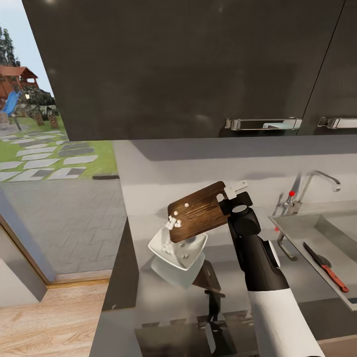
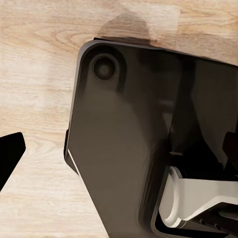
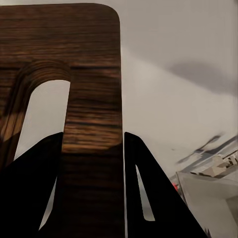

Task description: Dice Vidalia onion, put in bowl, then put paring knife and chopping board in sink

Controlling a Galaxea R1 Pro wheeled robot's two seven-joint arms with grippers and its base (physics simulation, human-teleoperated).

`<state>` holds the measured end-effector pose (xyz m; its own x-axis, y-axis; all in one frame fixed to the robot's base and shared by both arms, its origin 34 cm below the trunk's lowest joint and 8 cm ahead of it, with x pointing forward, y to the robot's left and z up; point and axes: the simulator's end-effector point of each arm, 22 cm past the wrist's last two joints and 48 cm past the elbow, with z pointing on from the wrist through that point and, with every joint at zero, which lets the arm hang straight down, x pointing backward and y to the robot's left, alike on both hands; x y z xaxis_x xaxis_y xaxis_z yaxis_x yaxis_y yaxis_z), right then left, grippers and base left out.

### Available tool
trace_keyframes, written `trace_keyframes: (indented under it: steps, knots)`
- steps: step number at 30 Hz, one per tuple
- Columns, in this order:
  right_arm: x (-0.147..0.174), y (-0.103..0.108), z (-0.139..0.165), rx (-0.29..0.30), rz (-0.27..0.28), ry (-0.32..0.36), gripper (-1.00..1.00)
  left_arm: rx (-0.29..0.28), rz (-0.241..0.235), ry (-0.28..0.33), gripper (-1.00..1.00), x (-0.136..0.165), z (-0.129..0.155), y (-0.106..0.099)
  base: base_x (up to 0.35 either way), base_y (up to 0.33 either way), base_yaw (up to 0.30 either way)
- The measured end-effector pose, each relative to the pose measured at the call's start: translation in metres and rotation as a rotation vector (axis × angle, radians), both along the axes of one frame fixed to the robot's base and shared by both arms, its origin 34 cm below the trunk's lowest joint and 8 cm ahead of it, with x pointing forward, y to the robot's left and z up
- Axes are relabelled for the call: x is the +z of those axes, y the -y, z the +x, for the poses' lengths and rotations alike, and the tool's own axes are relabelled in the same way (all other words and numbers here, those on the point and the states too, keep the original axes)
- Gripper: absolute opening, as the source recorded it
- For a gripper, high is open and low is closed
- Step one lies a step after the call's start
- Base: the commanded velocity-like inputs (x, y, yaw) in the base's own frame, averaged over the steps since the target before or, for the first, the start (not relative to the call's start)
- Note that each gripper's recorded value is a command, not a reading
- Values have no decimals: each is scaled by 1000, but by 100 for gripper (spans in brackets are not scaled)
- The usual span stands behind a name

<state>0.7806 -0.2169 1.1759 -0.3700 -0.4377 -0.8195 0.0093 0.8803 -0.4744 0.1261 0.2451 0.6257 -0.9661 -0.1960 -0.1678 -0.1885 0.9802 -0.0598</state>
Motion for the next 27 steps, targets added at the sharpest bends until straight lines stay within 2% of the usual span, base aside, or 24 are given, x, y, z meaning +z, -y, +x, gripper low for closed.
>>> trace_keyframes:
  steps: [27]
  knots:
    - [0, 1, 0, -2, 0, 0, -100, 0, 0, 0, 100, 0, 0, 0, -17, 0, 0]
